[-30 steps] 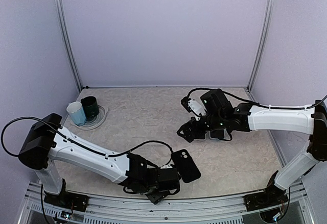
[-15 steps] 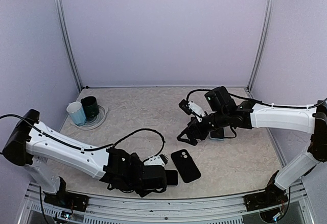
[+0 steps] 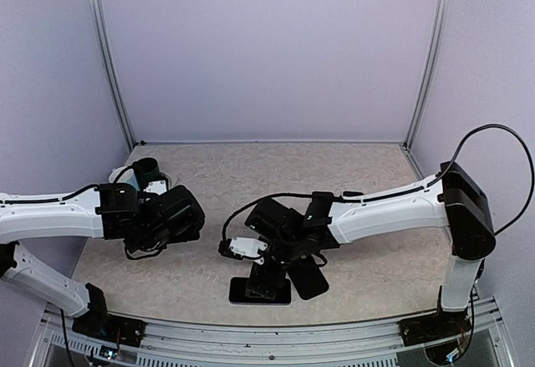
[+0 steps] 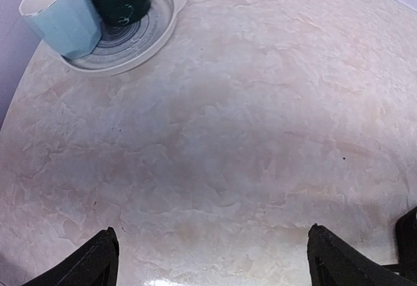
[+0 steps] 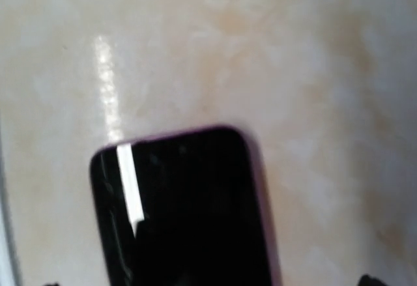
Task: Put the phone into the phone case
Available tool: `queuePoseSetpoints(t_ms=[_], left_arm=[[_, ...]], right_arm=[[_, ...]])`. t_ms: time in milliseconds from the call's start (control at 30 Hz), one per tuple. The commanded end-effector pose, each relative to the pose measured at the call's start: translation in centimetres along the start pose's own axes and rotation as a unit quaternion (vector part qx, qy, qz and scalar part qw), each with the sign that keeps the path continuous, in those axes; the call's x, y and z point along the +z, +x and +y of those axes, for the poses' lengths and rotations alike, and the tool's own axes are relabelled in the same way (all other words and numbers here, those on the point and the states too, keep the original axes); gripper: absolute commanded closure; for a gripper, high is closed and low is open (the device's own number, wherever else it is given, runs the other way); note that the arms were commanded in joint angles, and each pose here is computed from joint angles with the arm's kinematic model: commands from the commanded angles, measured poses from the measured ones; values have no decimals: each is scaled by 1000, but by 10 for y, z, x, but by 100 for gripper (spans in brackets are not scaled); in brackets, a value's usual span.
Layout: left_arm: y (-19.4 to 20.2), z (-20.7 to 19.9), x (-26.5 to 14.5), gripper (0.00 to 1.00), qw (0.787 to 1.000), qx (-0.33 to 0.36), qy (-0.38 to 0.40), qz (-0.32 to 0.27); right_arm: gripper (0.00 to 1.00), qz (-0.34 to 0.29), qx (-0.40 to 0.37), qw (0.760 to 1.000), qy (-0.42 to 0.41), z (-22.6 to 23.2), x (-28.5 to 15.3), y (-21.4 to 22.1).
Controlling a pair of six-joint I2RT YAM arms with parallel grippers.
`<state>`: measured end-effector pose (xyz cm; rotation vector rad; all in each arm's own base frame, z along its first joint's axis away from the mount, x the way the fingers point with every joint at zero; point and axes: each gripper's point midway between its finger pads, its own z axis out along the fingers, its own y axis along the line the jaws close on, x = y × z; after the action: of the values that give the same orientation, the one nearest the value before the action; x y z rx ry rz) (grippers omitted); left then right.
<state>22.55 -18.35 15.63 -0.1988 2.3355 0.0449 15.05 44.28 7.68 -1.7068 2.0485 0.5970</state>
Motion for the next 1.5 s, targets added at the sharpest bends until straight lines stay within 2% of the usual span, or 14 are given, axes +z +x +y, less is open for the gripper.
queuePoseSetpoints(t_ms=[0,267,533,667,900,1033,1167,1267,1467], left_arm=[[-11,5,8,1,997,-66,26,-1],[-17,9,24,1,999,-36,5,-6],[-2,6,39,1,1000,-7,-9,12],[-1,5,40,1,1000,-5,-8,13],[0,13,43,1,1000,-8,-14,13],[0,17,42,1,1000,-10,-15,12],[1,19,42,1,1000,-12,-16,12],[1,20,43,1,1000,-12,-18,11],[1,19,44,1,1000,-9,-18,11]], right_arm=[[1,107,-28,992,61,-5,20,22],[1,165,-21,985,51,0,41,29],[1,211,-21,977,-18,30,56,46],[1,233,-23,972,-6,25,61,51],[23,250,-18,967,42,10,61,51],[43,236,-23,970,48,11,58,40],[55,200,-28,978,46,18,54,18],[61,147,-20,988,47,20,43,-6],[63,39,-8,998,43,25,15,-46]])
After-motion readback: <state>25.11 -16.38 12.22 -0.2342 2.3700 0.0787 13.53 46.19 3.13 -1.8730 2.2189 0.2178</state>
